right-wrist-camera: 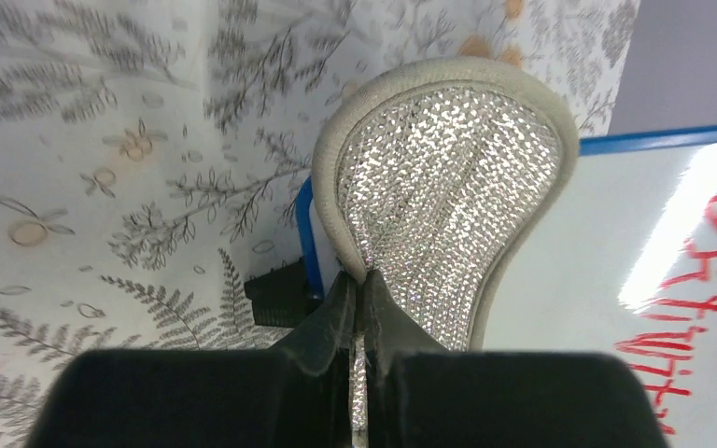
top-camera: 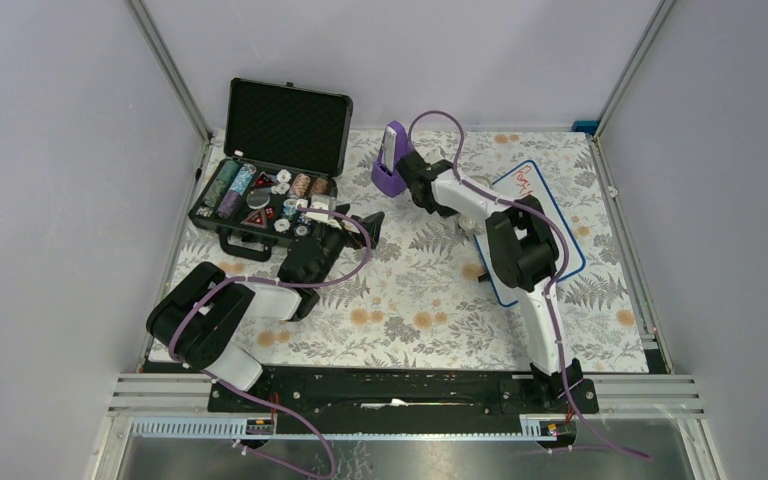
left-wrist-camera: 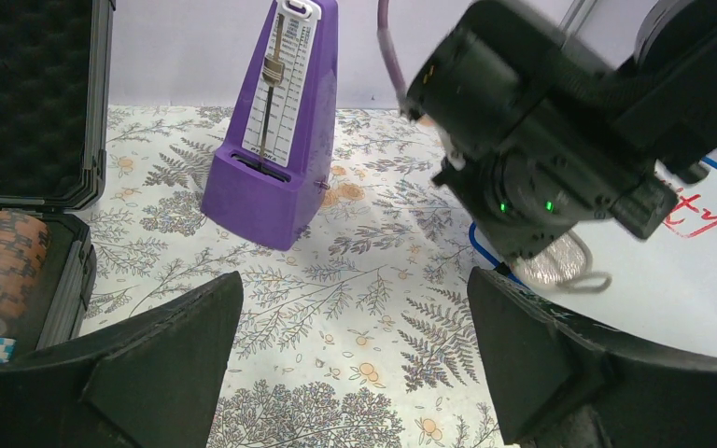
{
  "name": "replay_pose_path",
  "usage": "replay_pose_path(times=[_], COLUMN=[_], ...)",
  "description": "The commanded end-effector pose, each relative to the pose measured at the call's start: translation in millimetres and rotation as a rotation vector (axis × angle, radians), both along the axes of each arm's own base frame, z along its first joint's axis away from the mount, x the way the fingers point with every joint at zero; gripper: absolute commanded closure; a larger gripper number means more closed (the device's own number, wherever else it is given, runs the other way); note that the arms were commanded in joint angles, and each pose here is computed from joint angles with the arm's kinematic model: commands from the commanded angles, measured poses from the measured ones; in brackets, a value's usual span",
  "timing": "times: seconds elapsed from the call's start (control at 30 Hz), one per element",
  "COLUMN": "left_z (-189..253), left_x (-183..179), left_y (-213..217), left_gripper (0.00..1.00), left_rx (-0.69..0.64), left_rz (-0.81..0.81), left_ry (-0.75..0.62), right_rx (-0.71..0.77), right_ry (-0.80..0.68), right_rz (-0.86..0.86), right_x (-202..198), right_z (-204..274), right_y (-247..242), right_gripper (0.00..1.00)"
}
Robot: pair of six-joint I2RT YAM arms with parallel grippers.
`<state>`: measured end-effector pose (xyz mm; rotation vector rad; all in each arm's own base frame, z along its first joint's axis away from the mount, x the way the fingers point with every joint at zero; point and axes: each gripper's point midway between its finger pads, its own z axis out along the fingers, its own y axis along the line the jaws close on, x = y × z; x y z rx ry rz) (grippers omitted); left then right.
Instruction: Erase the whiteboard
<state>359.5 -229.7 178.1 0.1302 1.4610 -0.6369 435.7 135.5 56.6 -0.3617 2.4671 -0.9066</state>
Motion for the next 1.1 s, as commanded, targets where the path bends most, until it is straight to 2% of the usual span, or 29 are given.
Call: replay_pose_path(times=[0.0, 0.13, 0.27, 0.57, 0.73, 0.9, 1.0, 1.07], left_z=[18.3, 19.0, 18.9, 20.6, 20.2, 19.6, 19.6, 20.0], left_x=[1.9, 1.6, 1.4, 0.4, 0.7, 1.0, 0.5, 0.9], left_y=[1.7, 2.0, 1.0, 3.4, 4.0, 4.4, 4.9, 5.6], left_gripper=[0.01, 0.01, 0.01, 0.01, 0.01, 0.01, 0.01, 0.01], left_rx=[-0.043, -0.044, -0.049, -0.05, -0.051, -0.053, -0.051, -0.051], left_rz=[0.005, 0.006, 0.0, 0.007, 0.008, 0.007, 0.008, 0.011], left_ry=[-0.055, -0.057, -0.056, -0.061, -0.06, -0.058, -0.059, -0.06], right_rx=[0.047, -0.02, -0.072, -0.174, -0.201, -0.048, 0.084, 0.115], right_ry=[-0.206, -0.282, -0.288, -0.165, -0.061, 0.032, 0.029, -0.023], right_rz=[-0.019, -0.086, -0.137, -0.11, -0.05, 0.021, 0.046, 0.06], right_x=[23.6, 14.5, 1.4, 8.3, -2.6, -15.6, -10.6, -2.3], right_z=[93.4, 131.4, 130.3, 65.8, 3.5, -55.3, -54.6, -34.3], right_y=[-3.2, -41.4, -71.7, -71.7, -46.0, -2.0, 20.6, 24.8], right_gripper=[1.0, 1.0, 1.0, 1.0, 1.0, 1.0, 1.0, 1.0])
